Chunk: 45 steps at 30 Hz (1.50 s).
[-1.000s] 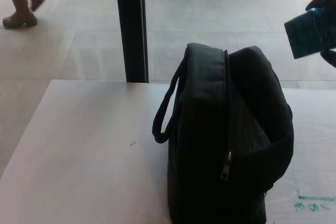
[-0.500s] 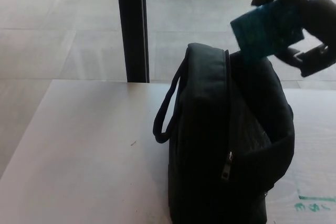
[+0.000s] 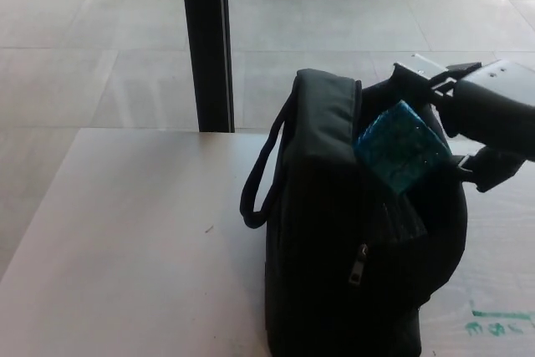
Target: The robot uses its right hand to pick up the cube kept on the middle of the desk and put it inside the bag next to it
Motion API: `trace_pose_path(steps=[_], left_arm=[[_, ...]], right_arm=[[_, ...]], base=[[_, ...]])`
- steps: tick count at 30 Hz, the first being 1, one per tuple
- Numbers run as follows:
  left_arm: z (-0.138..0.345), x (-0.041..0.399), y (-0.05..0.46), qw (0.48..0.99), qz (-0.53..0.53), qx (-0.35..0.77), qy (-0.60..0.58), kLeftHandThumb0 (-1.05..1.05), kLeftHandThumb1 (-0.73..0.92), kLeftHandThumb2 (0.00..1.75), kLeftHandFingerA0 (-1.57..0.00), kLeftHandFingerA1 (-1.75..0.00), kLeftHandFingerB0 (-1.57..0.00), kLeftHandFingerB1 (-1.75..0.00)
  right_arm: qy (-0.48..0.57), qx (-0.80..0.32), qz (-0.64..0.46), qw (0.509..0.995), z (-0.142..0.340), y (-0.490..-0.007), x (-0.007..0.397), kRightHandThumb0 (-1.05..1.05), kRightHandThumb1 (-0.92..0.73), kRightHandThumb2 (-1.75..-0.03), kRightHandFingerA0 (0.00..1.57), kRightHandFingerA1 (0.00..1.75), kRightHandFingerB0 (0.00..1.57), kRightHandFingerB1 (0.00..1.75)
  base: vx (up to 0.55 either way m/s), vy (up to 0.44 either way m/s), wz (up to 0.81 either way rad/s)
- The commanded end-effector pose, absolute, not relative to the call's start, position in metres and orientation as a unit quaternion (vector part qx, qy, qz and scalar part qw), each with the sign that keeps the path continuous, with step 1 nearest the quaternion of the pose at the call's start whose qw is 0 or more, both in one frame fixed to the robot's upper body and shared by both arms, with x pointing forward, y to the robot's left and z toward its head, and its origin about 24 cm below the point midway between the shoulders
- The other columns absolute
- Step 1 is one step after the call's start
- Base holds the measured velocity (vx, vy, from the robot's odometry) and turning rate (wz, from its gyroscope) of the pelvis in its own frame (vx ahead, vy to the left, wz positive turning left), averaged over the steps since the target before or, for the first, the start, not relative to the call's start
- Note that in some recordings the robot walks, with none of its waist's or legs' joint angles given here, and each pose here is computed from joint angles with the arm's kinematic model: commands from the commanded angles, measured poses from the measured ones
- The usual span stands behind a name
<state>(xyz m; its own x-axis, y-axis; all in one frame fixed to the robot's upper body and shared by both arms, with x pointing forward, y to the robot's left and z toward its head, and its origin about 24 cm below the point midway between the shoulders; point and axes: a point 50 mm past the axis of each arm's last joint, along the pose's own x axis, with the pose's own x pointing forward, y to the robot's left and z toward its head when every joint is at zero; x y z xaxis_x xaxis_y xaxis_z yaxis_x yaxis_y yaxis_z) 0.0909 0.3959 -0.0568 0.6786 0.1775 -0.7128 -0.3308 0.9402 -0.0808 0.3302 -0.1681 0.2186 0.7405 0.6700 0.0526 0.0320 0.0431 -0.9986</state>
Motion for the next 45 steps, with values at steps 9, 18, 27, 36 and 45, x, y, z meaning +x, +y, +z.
trace_pose_path(steps=[9,18,27,36,45], left_arm=[[-0.054,0.087,0.4,0.909,0.143,-0.087,0.381,-0.86,0.68,0.77,-0.31,-0.54,-0.25,-0.42],[-0.054,0.086,0.4,0.91,0.141,-0.085,0.381,-0.81,0.81,0.64,-0.31,-0.52,-0.28,-0.38],[-0.054,0.086,0.402,0.908,0.151,-0.085,0.382,-0.86,0.69,0.78,-0.32,-0.54,-0.26,-0.42],[-0.052,0.087,0.401,0.91,0.143,-0.084,0.379,-0.84,0.68,0.8,-0.31,-0.56,-0.26,-0.43],[-0.054,0.085,0.401,0.908,0.144,-0.078,0.386,-0.85,0.68,0.78,-0.32,-0.56,-0.26,-0.43]], right_arm=[[-0.286,-0.652,0.293,0.638,0.214,-0.129,0.327,-0.42,-0.45,-0.94,1.22,1.37,0.84,0.78],[-0.045,-0.823,0.293,0.486,0.226,-0.12,0.323,-0.63,-0.41,-0.79,0.0,0.15,0.0,0.09],[0.027,-0.862,0.276,0.424,0.233,-0.136,0.327,-0.73,-0.41,-0.88,0.0,0.2,0.03,0.1],[0.02,-0.786,0.252,0.564,0.275,-0.156,0.33,-0.74,-0.6,-0.59,0.0,0.18,0.19,0.31],[-0.086,-0.646,0.184,0.735,0.322,-0.196,0.32,-0.65,-0.65,-0.6,0.3,0.45,0.43,0.37]], base=[[0.0,0.0,0.0],[0.0,0.0,0.0],[0.0,0.0,0.0],[0.0,0.0,0.0],[0.0,0.0,0.0]])
